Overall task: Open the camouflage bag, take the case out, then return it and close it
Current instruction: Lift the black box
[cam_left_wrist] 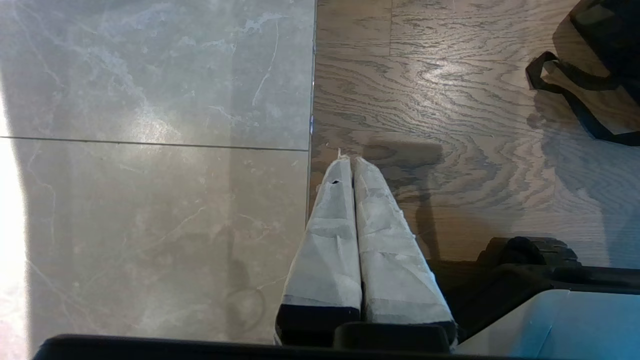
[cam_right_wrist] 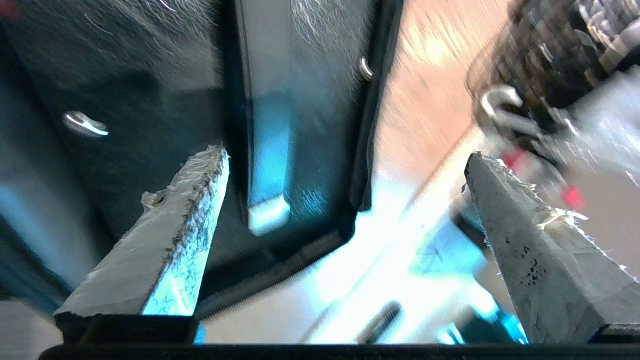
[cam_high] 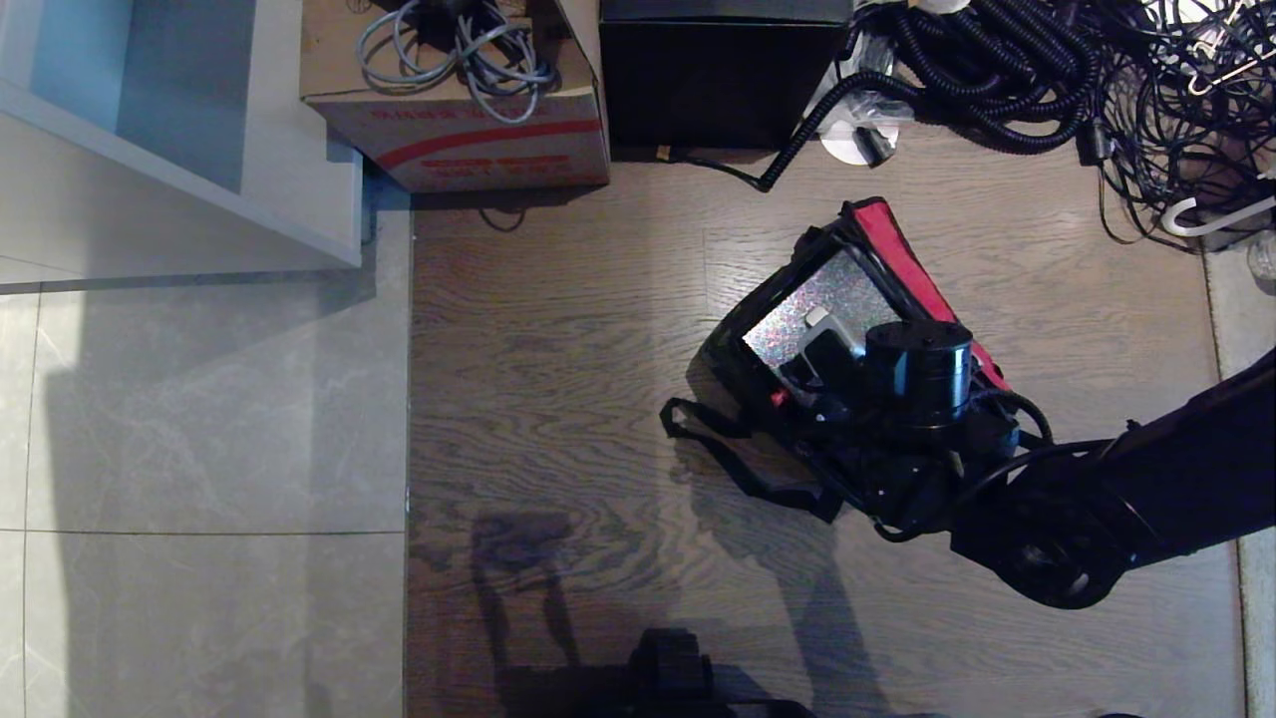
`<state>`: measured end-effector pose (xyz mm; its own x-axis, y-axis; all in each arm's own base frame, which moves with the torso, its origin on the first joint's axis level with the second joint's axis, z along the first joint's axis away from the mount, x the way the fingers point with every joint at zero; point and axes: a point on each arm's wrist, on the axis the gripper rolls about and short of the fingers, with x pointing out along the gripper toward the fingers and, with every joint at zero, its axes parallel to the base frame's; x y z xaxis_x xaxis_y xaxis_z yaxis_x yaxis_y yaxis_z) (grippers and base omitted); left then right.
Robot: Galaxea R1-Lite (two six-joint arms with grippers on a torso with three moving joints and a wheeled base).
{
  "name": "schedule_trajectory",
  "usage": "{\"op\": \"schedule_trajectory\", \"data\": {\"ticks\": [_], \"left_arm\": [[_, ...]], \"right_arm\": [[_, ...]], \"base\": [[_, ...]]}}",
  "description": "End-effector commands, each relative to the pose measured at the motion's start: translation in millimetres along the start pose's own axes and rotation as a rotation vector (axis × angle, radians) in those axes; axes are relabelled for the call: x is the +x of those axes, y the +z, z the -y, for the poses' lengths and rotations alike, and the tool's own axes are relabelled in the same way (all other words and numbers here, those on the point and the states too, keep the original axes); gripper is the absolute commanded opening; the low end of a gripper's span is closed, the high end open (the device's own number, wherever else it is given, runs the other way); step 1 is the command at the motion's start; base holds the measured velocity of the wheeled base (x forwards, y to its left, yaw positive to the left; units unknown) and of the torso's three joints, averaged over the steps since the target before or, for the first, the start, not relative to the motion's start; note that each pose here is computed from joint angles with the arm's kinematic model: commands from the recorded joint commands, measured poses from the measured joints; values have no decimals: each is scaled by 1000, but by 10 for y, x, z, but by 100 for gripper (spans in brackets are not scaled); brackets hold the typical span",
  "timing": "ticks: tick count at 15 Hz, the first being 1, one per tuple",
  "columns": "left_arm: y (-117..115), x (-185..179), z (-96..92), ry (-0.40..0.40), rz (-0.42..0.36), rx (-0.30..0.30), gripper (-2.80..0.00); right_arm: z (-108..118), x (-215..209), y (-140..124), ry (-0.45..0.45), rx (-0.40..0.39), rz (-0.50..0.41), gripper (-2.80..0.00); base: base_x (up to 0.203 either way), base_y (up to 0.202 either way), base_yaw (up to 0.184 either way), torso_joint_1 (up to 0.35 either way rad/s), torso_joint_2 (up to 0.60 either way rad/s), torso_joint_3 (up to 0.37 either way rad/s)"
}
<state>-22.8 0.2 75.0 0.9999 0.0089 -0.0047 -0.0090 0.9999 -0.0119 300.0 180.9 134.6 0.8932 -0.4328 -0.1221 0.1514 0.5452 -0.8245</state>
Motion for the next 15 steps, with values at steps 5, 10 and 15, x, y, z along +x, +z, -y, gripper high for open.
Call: {"op": "schedule_trajectory", "data": {"ticks": [5,10,15], "left_arm": [[0,0,0,0,0,0,-280],[0,0,0,0,0,0,-280],[0,0,0,0,0,0,-280]], "right_arm": [[-139,71,11,-33,7,-23,0],[-236,190,75,-58,34,-13,0],[-185,458,63,-110,34,-50,0]], "base": [[0,0,0,0,0,0],[0,0,0,0,0,0],[0,0,0,0,0,0]]}}
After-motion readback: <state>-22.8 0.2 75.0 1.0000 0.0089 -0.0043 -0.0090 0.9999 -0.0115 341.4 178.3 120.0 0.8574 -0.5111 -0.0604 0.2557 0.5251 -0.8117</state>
